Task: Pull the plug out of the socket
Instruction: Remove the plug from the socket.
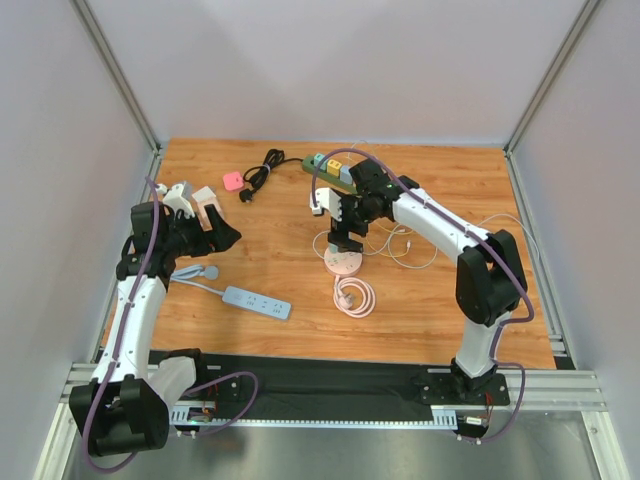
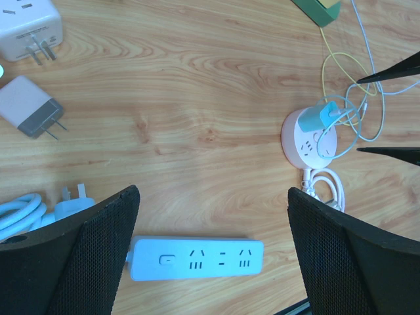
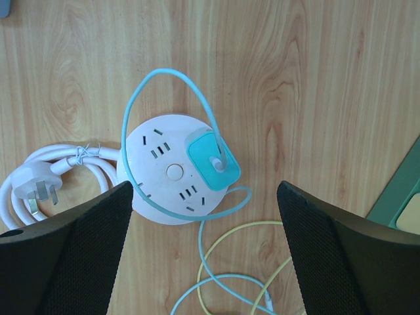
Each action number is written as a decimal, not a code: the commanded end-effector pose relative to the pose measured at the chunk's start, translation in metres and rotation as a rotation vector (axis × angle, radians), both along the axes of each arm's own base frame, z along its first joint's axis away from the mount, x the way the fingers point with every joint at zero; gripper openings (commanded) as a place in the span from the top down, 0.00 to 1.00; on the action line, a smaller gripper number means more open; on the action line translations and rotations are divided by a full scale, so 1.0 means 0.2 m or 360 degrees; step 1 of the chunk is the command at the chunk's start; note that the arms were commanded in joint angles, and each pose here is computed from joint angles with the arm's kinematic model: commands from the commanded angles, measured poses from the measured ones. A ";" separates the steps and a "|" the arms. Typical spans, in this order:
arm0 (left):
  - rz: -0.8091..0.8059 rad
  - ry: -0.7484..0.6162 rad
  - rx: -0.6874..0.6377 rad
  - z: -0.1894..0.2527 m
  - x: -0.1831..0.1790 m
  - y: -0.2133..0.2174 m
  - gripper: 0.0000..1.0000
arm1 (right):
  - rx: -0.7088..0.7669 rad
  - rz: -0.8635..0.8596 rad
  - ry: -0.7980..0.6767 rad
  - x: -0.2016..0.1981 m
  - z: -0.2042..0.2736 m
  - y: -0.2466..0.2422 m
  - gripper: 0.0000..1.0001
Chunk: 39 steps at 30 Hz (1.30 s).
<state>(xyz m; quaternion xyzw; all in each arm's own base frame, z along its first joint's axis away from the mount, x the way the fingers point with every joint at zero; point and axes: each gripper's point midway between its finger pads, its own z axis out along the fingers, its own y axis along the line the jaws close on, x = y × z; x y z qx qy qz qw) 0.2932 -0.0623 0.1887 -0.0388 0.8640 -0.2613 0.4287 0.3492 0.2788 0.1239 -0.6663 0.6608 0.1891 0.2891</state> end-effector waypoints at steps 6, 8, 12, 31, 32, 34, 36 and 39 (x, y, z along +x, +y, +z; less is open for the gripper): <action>-0.0036 -0.0056 -0.0019 0.04 0.00 -0.02 0.01 | 0.0064 0.0247 -0.0119 0.06 0.00 0.10 0.14; -0.0042 -0.0054 -0.0022 0.03 0.00 -0.02 0.01 | 0.0045 0.0274 -0.0115 0.07 -0.04 0.10 0.16; -0.0057 -0.0055 -0.0040 0.04 0.00 -0.03 0.00 | -0.0002 0.0370 -0.0138 0.07 -0.10 0.08 0.20; -0.0093 -0.0027 -0.0082 0.02 0.01 -0.05 0.00 | -0.0195 0.0594 -0.0314 0.12 -0.26 0.10 0.46; -0.0093 -0.0029 -0.0081 0.02 0.01 -0.05 0.00 | -0.0203 0.0593 -0.0317 0.13 -0.26 0.09 0.47; -0.0093 -0.0029 -0.0081 0.02 0.01 -0.05 0.00 | -0.0220 0.0608 -0.0320 0.13 -0.28 0.09 0.48; -0.0095 -0.0024 -0.0084 0.02 0.01 -0.06 0.00 | -0.0236 0.0614 -0.0316 0.13 -0.30 0.09 0.50; -0.0099 -0.0025 -0.0086 0.02 0.01 -0.06 0.00 | -0.0246 0.0620 -0.0318 0.13 -0.32 0.09 0.55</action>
